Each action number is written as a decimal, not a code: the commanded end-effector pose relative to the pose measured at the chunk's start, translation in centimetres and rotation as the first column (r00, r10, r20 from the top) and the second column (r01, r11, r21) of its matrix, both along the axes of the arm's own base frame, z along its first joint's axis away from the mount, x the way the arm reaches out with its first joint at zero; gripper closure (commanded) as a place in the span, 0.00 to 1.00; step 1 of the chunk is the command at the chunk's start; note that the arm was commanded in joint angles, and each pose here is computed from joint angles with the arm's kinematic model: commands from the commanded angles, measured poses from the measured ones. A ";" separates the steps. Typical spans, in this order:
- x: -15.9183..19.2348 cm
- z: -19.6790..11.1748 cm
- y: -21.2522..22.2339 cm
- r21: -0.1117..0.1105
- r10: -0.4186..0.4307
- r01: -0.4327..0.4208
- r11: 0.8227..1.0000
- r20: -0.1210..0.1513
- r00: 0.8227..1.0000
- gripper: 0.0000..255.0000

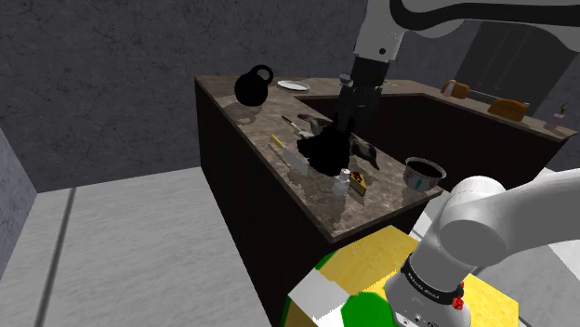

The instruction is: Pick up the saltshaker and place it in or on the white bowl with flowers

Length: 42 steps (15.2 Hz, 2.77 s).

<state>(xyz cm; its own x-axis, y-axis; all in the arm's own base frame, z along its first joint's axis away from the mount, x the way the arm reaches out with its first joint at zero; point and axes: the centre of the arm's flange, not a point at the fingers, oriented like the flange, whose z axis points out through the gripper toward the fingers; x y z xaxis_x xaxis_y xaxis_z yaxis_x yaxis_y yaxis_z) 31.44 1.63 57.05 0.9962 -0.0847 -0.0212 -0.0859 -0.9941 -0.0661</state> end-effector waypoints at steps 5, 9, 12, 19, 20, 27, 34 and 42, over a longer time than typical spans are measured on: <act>0.3 -4.3 -2.7 -0.017 0.014 -0.014 1.000 0.005 1.000 0.00; 0.6 -8.6 -5.5 -0.034 0.028 -0.027 0.999 0.009 1.000 0.00; 0.9 -11.7 -7.7 -0.047 0.038 -0.037 0.998 0.012 0.999 0.00; 1.4 -17.4 -10.9 -0.065 0.053 -0.052 0.996 0.017 0.998 0.00; 1.4 -18.0 -10.9 -0.065 0.053 -0.052 0.996 0.017 0.998 0.00; 1.4 -20.4 -10.9 -0.065 0.053 -0.052 0.996 0.017 0.998 0.00; 1.4 -20.4 -10.9 -0.065 0.053 -0.052 0.996 0.017 0.998 1.00; 1.4 -20.4 -10.9 -0.065 0.053 -0.052 0.996 0.017 0.998 1.00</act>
<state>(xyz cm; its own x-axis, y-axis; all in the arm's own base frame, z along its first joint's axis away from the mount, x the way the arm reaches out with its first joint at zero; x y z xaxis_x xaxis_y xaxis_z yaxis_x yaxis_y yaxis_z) 32.84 -9.32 36.70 0.9995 -0.0325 0.0014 -0.0325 -0.9995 -0.0022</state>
